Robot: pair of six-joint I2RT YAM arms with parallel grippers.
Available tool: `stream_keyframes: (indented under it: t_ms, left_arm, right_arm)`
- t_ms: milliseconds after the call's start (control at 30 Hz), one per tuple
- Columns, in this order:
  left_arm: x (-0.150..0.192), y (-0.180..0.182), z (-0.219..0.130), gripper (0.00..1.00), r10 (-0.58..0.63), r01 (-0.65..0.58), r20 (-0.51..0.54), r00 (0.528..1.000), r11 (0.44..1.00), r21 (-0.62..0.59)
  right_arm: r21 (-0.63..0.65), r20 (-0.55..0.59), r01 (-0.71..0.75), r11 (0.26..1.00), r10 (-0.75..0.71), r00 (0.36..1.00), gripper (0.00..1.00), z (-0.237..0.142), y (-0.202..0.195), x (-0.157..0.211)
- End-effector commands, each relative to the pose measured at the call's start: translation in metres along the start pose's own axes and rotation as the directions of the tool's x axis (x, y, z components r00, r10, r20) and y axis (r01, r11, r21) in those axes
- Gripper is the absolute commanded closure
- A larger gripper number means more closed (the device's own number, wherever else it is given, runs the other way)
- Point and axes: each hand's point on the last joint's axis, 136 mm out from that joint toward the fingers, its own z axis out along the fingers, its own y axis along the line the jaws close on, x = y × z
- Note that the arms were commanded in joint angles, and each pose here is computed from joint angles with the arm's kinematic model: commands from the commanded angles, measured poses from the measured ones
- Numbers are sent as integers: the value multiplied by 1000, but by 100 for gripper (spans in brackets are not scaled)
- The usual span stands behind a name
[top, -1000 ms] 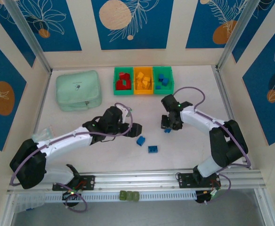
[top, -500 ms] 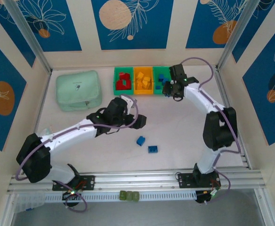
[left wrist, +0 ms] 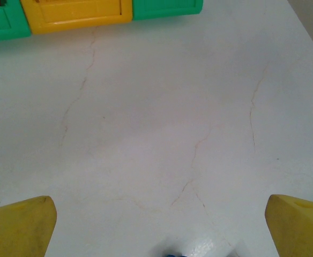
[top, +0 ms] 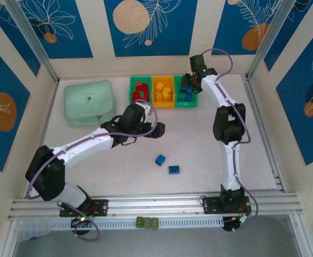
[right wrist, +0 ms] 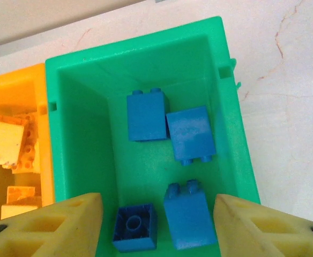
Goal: Sort the legos into containers by color
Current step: Place the lego in the container, then pick up the lego from the bottom-center of the table.
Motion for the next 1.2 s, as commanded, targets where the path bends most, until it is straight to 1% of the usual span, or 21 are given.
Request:
stream_keyframes:
  t_ms: [0,133,200,400,467,600,767,867,933,1033,1167]
  left_arm:
    - [-11,2,-5,1,-19,19,25,1000,1000,-11]
    - [-8,0,-11,1,-25,25,22,999,1000,1]
    - [-4,1,-15,1,-29,29,21,999,1000,3]
    - [11,9,-34,1,-39,39,11,999,999,-13]
    - [18,15,-41,1,-47,47,4,999,998,-31]
    - [34,25,-52,1,-72,72,-5,997,996,-58]
    - [53,40,-66,1,-116,117,15,993,989,-94]
    - [65,51,-74,1,-132,132,13,991,983,-130]
    - [71,57,-79,1,-142,143,17,990,978,-150]
    - [80,63,-85,1,-162,164,25,986,973,-164]
    - [92,73,-91,1,-195,197,31,980,961,-195]
  right_arm:
    - [-43,12,53,998,-52,999,41,-34,20,2]
    - [-49,14,83,995,-83,996,37,-59,30,24]
    - [-87,-6,82,993,-82,997,36,-70,35,41]
    - [-121,-79,97,988,-107,991,32,-100,44,99]
    - [-132,-121,118,984,-134,984,31,-107,48,125]
    - [-131,-192,149,980,-173,966,29,-117,50,171]
    - [-181,-287,155,971,-203,936,29,-125,60,234]
    - [-191,-318,210,959,-263,911,28,-130,68,269]
    - [-220,-335,236,946,-301,893,27,-132,76,290]
    - [-231,-370,247,941,-320,872,26,-135,83,316]
    - [-207,-411,249,946,-315,855,24,-132,84,342]
